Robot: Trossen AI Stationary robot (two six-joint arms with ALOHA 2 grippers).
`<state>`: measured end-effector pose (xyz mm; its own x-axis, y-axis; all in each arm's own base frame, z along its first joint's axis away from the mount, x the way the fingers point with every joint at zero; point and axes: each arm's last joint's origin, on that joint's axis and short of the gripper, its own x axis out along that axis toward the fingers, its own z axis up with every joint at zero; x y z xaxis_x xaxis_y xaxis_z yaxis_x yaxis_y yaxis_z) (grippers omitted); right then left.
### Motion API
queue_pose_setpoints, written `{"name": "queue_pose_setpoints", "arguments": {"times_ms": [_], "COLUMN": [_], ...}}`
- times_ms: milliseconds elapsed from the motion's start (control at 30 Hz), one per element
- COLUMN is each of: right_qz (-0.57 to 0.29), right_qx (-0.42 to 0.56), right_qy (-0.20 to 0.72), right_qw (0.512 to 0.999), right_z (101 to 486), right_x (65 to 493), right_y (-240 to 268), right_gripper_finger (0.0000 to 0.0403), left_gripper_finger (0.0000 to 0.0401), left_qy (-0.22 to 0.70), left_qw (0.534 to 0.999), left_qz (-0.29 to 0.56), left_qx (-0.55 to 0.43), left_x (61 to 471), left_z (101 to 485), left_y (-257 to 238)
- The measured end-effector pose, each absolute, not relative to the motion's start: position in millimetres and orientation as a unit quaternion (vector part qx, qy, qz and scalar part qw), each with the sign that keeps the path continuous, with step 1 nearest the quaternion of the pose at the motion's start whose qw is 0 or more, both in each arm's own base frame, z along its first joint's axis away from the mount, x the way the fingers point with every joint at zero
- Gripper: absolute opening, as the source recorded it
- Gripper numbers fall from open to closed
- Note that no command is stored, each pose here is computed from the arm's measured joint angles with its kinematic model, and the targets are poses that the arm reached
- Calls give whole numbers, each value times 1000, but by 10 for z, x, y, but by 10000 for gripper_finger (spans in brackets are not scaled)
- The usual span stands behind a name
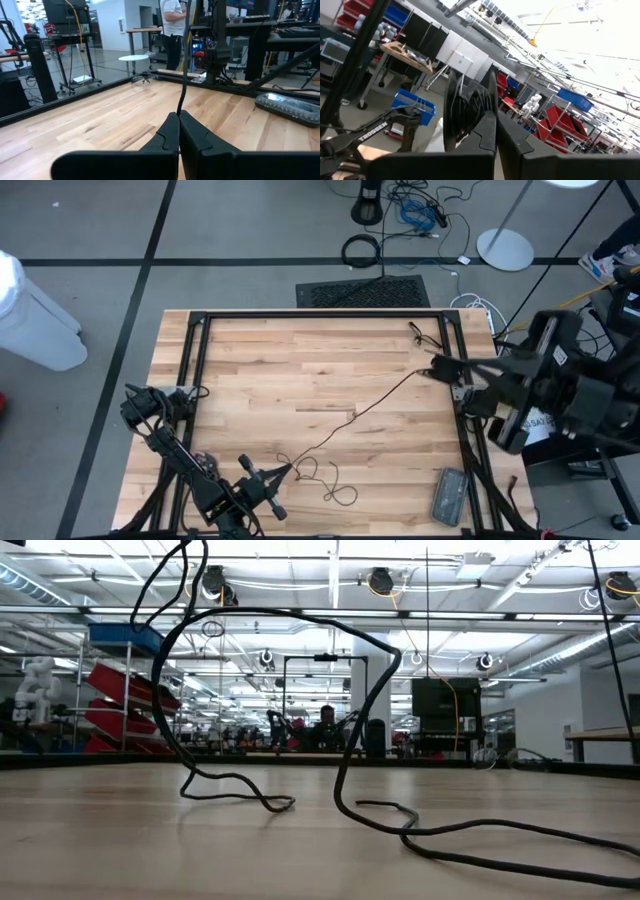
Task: Coil cords
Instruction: Coil the black wire onto the black spool
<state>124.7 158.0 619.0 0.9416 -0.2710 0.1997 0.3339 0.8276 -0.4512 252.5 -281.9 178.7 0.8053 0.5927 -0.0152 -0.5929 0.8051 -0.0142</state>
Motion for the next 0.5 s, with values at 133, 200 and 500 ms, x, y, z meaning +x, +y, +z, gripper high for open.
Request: {"name": "queue_pose_setpoints", "arguments": {"times_ms": [133, 200, 500], "right_qz": [-156, -154, -127], "right_qx": [-239, -233, -230], "right_qy": [-79, -87, -65], "right_qw": [955, 956, 963], "right_z": [6285, 6321, 6173], "right_x": [1189, 1165, 1240], "right_y": [1487, 1448, 1543], "right_gripper_finger": [0, 0, 0], "left_gripper_finger": [2, 2, 13], "left_qy": [5, 5, 0], "left_qw": [950, 950, 950], "left_qz": [312, 312, 311], "left_qx": [-10, -10, -26], "left_x": [2525, 2525, 2529], "left_z": [1786, 1786, 1793], "left_y": [-2819, -2819, -2824]}}
